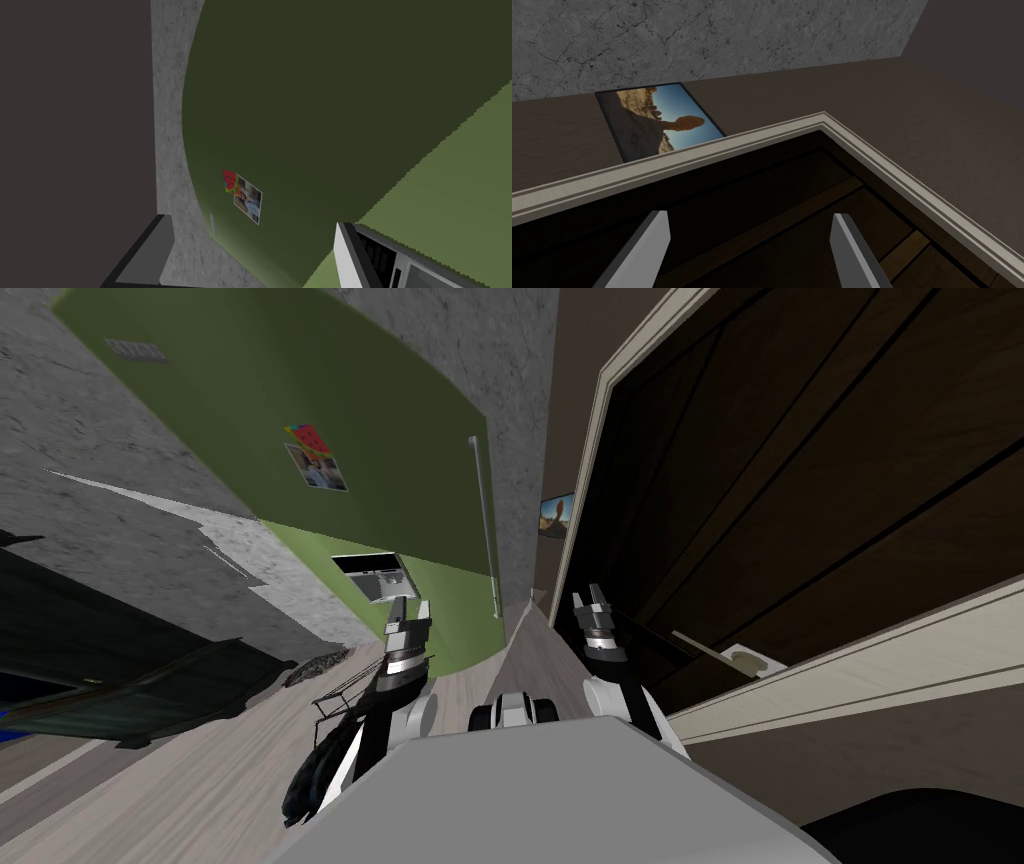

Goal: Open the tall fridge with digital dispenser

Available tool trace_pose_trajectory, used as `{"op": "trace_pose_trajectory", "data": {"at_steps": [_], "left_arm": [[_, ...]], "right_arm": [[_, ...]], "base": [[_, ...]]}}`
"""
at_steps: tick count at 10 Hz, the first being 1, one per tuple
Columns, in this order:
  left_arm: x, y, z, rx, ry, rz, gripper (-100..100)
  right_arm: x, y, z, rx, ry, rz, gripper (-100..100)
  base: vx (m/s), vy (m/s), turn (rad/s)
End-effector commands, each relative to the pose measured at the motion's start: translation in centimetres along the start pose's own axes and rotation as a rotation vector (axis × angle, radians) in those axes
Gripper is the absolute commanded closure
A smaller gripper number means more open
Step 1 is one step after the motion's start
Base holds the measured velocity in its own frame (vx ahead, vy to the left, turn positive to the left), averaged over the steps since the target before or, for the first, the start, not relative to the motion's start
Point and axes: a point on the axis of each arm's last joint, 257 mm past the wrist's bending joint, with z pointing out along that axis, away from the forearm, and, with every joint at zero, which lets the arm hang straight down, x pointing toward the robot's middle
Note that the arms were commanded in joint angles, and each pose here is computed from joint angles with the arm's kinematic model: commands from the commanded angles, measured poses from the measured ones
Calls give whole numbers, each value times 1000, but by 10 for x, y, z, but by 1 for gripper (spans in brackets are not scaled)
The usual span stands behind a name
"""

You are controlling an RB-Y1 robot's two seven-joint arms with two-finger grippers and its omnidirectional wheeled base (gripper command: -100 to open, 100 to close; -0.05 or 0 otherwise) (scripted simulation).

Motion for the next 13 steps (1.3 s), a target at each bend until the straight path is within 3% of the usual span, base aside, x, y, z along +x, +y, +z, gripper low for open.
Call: {"op": "trace_pose_trajectory", "data": {"at_steps": [1, 8, 13], "left_arm": [[0, 2, 1, -16, 45, 22, -100], [-22, 13, 12, -120, 162, 115, -100], [-40, 15, 26, -195, 223, 185, -100]], "right_arm": [[0, 0, 0, 1, 0, 0, 0], [0, 0, 0, 1, 0, 0, 0], [0, 0, 0, 1, 0, 0, 0]], "base": [[15, -14, -1], [40, -28, 0], [49, -38, 1]]}}
